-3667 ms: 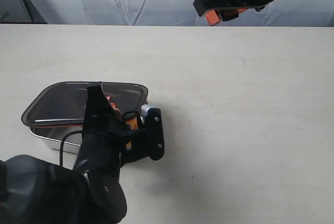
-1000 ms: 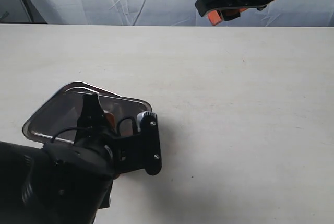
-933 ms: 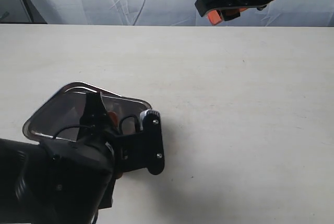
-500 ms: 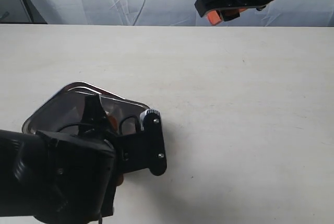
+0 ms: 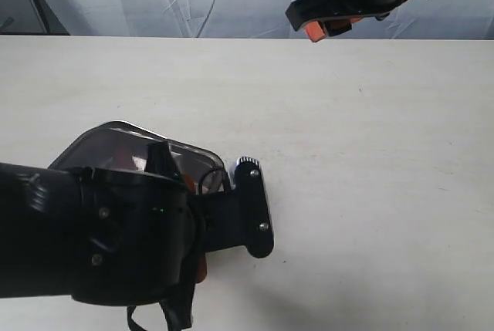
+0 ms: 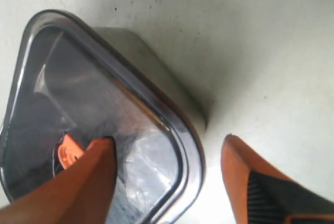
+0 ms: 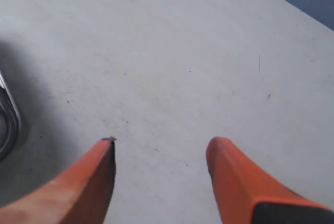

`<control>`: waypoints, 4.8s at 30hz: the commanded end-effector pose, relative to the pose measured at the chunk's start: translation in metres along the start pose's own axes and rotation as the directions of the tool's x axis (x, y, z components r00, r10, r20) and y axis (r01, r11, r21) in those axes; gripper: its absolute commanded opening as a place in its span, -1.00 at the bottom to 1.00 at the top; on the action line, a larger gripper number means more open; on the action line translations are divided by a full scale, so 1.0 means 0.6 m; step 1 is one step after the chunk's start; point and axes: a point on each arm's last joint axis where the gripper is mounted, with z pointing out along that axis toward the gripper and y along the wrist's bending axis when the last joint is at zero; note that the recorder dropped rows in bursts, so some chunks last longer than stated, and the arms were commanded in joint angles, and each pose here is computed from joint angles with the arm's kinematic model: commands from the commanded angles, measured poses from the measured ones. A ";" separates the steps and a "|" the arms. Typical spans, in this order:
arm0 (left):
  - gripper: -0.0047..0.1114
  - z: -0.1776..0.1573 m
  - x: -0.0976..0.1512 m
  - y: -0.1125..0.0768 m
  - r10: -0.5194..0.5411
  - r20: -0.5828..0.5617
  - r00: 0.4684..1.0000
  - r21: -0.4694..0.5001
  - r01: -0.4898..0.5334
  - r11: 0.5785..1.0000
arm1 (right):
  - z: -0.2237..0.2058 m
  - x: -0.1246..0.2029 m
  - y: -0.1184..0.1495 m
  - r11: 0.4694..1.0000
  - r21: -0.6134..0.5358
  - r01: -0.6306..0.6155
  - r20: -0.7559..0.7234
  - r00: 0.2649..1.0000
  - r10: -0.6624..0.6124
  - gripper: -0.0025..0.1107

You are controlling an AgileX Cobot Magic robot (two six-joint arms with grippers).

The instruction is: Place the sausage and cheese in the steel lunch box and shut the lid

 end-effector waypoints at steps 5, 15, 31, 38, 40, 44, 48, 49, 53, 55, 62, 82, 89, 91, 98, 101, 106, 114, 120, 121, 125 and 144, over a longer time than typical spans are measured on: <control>-0.12 -0.066 -0.008 0.025 -0.172 0.105 0.979 0.068 0.165 0.984 | -0.002 -0.003 -0.006 1.000 0.021 0.011 0.012 1.000 -0.011 -0.02; -0.91 -0.038 0.110 0.191 -0.666 -0.034 0.746 -0.041 0.664 0.746 | -0.002 0.004 -0.004 1.000 0.008 0.003 -0.031 0.999 -0.003 -0.36; -0.91 0.000 0.245 0.229 -0.721 -0.453 0.524 0.151 0.842 0.517 | 0.068 0.015 0.033 0.975 -0.211 -0.073 -0.169 0.985 0.037 -0.96; -0.92 0.040 0.246 0.211 -0.661 -0.547 0.514 0.154 0.838 0.524 | 0.104 0.027 0.044 0.958 -0.266 -0.102 -0.267 0.963 0.028 -0.96; -0.92 0.053 0.248 0.202 -0.637 -0.579 0.509 0.155 0.836 0.526 | 0.113 0.032 0.053 0.942 -0.319 -0.100 -0.298 0.955 0.001 -0.96; -0.92 0.069 0.246 0.199 -0.631 -0.587 0.507 0.160 0.837 0.524 | 0.138 0.040 0.067 0.912 -0.394 -0.113 -0.346 0.938 -0.033 -0.96; -0.92 0.076 0.244 0.199 -0.629 -0.590 0.507 0.161 0.836 0.524 | 0.159 0.050 0.073 0.896 -0.424 -0.129 -0.395 0.917 -0.055 -0.96; -0.92 0.079 0.243 0.199 -0.629 -0.588 0.508 0.161 0.836 0.524 | 0.165 0.052 0.075 0.894 -0.428 -0.133 -0.405 0.912 -0.058 -0.96; -0.92 0.087 0.242 0.199 -0.629 -0.589 0.508 0.162 0.836 0.525 | 0.181 0.058 0.101 0.885 -0.451 -0.118 -0.426 0.900 -0.097 -0.96; -0.92 0.091 0.241 0.198 -0.624 -0.595 0.507 0.162 0.836 0.525 | 0.189 0.061 0.119 0.879 -0.465 -0.101 -0.434 0.892 -0.127 -0.96; -0.92 0.107 0.240 0.194 -0.606 -0.616 0.503 0.163 0.834 0.527 | 0.209 0.074 0.175 0.857 -0.514 -0.045 -0.452 0.863 -0.225 -0.96; -0.92 0.116 0.238 0.202 -0.645 -0.571 0.507 0.135 0.833 0.536 | 0.228 0.088 0.240 0.830 -0.557 -0.006 -0.444 0.847 -0.292 -0.96; -0.92 0.117 0.241 0.205 -0.659 -0.564 0.497 0.106 0.836 0.539 | 0.226 0.088 0.250 0.827 -0.562 0.008 -0.432 0.850 -0.302 -0.96; -0.92 0.118 0.242 0.207 -0.667 -0.561 0.490 0.088 0.836 0.541 | 0.227 0.088 0.251 0.827 -0.562 0.008 -0.429 0.853 -0.299 -0.96; -0.92 0.120 0.243 0.211 -0.684 -0.540 0.490 0.068 0.836 0.545 | 0.230 0.082 0.252 0.831 -0.556 0.005 -0.404 0.872 -0.276 -0.96; -0.92 0.121 0.242 0.212 -0.689 -0.532 0.492 0.067 0.836 0.545 | 0.229 0.082 0.252 0.831 -0.557 0.003 -0.404 0.872 -0.275 -0.96; -0.92 0.124 0.240 0.215 -0.703 -0.505 0.501 0.068 0.835 0.546 | 0.229 0.082 0.252 0.831 -0.557 0.003 -0.404 0.872 -0.275 -0.96; -0.92 0.125 0.238 0.218 -0.712 -0.487 0.506 0.069 0.835 0.545 | 0.230 0.082 0.252 0.831 -0.556 0.004 -0.401 0.874 -0.273 -0.96; -0.92 0.127 0.237 0.220 -0.719 -0.470 0.512 0.069 0.834 0.548 | 0.230 0.082 0.252 0.831 -0.557 0.006 -0.400 0.874 -0.274 -0.96; -0.92 0.127 0.237 0.220 -0.719 -0.470 0.512 0.069 0.834 0.548 | 0.230 0.082 0.252 0.830 -0.557 0.004 -0.400 0.875 -0.273 -0.96; -0.92 0.127 0.237 0.220 -0.717 -0.469 0.515 0.066 0.830 0.554 | 0.230 0.082 0.252 0.829 -0.560 0.007 -0.398 0.875 -0.276 -0.96; -0.92 0.129 0.243 0.229 -0.737 -0.446 0.508 0.000 0.823 0.568 | 0.228 0.081 0.255 0.817 -0.576 0.000 -0.390 0.879 -0.275 -0.96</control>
